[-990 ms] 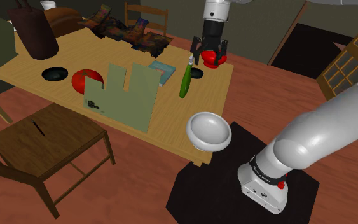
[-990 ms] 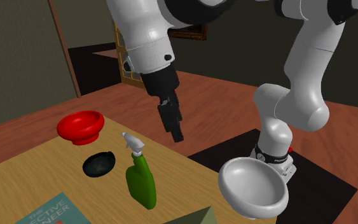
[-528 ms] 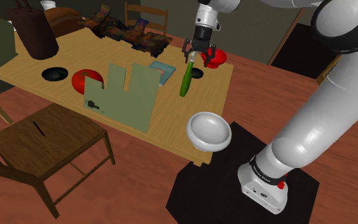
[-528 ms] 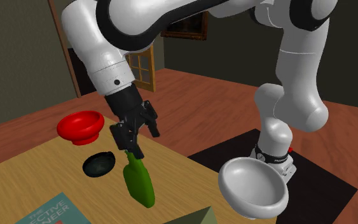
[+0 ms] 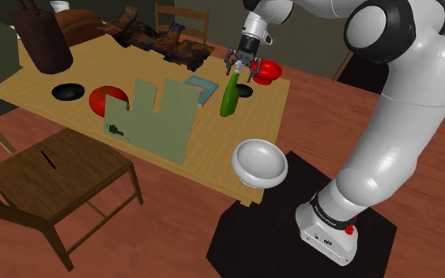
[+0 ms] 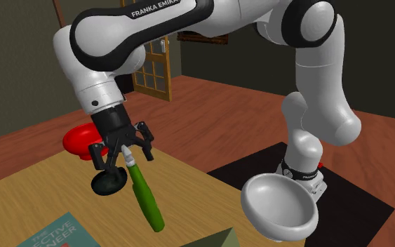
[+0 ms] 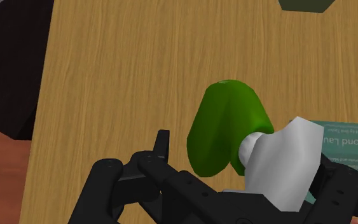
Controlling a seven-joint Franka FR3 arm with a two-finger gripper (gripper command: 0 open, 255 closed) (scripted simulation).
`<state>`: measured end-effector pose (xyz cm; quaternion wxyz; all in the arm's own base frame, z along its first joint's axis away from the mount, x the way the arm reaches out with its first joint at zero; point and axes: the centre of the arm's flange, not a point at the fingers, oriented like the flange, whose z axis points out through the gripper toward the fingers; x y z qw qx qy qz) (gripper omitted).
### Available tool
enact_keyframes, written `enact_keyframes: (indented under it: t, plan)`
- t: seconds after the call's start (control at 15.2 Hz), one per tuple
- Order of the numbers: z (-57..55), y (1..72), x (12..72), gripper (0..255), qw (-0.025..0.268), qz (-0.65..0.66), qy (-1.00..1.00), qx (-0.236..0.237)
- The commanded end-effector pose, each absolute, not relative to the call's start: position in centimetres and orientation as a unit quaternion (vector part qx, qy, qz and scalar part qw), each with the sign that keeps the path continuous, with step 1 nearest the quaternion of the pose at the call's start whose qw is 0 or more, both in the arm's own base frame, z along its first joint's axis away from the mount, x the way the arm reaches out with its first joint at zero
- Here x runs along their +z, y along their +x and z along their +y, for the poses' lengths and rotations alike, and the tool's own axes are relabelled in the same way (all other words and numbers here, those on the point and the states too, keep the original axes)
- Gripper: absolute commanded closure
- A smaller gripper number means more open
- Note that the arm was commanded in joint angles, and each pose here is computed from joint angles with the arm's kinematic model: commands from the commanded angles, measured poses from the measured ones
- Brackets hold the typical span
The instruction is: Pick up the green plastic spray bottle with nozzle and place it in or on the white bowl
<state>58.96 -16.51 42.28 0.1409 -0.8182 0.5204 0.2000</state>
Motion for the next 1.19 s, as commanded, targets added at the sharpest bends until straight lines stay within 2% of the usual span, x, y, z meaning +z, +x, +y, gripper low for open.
enact_keyframes:
  t: [0.0,0.33,0.79,0.86,1.12]
  plan:
    - [-16.0,58.5,39.1,0,0.135,0.523,-0.812,0.22]
    - [-14.9,58.0,37.1,0,0.135,0.523,-0.812,0.22]
    - [-14.9,58.0,37.1,0,0.135,0.523,-0.812,0.22]
    - [-14.8,57.4,36.9,255,0.136,0.523,-0.813,0.219]
    - [-15.0,58.5,38.4,255,0.136,0.523,-0.813,0.219]
